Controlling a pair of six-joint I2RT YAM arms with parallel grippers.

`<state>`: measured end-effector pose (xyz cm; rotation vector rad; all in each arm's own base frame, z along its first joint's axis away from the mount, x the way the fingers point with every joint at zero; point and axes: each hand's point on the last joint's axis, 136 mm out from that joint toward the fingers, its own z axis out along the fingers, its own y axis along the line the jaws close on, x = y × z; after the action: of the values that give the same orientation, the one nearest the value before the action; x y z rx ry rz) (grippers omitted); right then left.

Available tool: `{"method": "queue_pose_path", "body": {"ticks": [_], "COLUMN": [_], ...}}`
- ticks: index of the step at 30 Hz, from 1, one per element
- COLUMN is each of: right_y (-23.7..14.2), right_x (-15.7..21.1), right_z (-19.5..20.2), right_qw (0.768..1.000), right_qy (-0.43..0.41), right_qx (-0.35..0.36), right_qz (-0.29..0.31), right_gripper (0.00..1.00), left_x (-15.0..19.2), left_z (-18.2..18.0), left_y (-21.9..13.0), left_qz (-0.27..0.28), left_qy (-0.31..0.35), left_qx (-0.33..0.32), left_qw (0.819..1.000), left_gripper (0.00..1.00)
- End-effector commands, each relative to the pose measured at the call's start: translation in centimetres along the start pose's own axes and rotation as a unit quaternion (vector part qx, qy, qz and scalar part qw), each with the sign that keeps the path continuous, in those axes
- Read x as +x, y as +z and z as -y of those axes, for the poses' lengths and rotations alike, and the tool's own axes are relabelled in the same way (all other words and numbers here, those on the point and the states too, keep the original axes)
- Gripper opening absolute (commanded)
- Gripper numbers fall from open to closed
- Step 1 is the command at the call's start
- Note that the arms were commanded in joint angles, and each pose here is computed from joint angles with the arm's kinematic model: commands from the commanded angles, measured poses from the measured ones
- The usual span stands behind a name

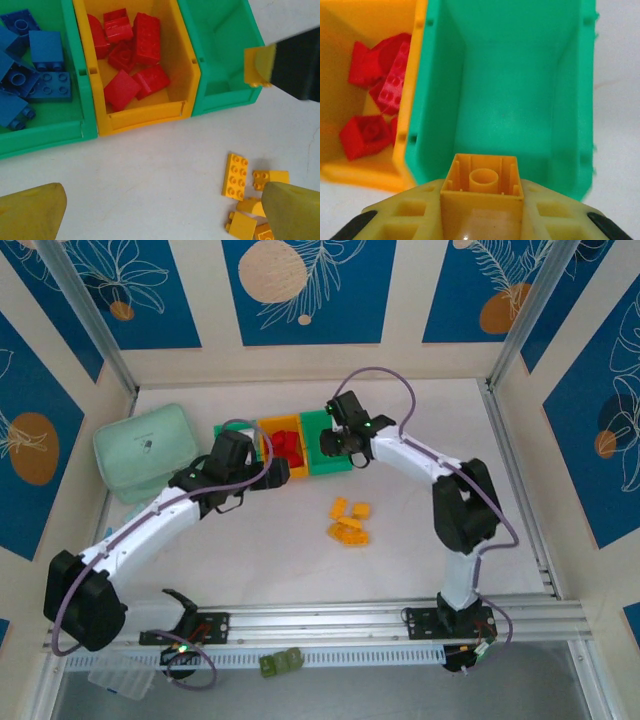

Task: Sort the legos into containers by color
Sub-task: Place the lego in the container, then pick up the lego from the bottom-center of the table.

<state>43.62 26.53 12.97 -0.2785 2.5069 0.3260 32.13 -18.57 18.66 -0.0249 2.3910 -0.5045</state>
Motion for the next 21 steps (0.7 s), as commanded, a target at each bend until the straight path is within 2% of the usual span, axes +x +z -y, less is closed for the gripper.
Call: {"method": "queue_pose_path", "body": {"ticks": [1, 2, 6, 11, 15, 21], "right_y": [0.7, 1.1, 1.5, -1.2, -3.3, -6.0], "right_x": [-2.6, -3.0, -4.2, -4.9, -2.8, 3.0], "right_z": [-0.2, 0.0, 0.9, 0.3, -0.6, 0.1], "right_qw": [0.999, 0.999, 0.999, 0.998, 0.998, 0.999], "right_qy": [-0.032, -0.034, -0.026, -0.025, -0.024, 0.006], "right_qx": [-0.002, 0.002, 0.004, -0.019, -0.044, -0.042], "right_qz": [0.024, 0.027, 0.028, 0.046, 0.033, -0.022], "right_gripper": [0.38, 0.43, 0.53, 0.58, 0.59, 0.65], "left_x": [-1.9, -2.0, -2.0, -1.8, -1.1, 1.0], "left_z": [1.0, 1.0, 1.0, 1.3, 1.8, 2.2], "left_y": [-0.3, -0.2, -0.3, -0.8, -1.1, -1.8], "left_qz": [0.028, 0.029, 0.026, 0.025, 0.02, -0.004], "left_qy": [0.0, -0.002, -0.005, -0.005, -0.014, -0.008], "left_qx": [0.024, 0.024, 0.028, 0.039, 0.062, 0.086], "left_qw": [0.999, 0.999, 0.999, 0.999, 0.998, 0.996], "left_gripper": [0.99, 0.99, 0.99, 0.99, 0.99, 0.99]}}
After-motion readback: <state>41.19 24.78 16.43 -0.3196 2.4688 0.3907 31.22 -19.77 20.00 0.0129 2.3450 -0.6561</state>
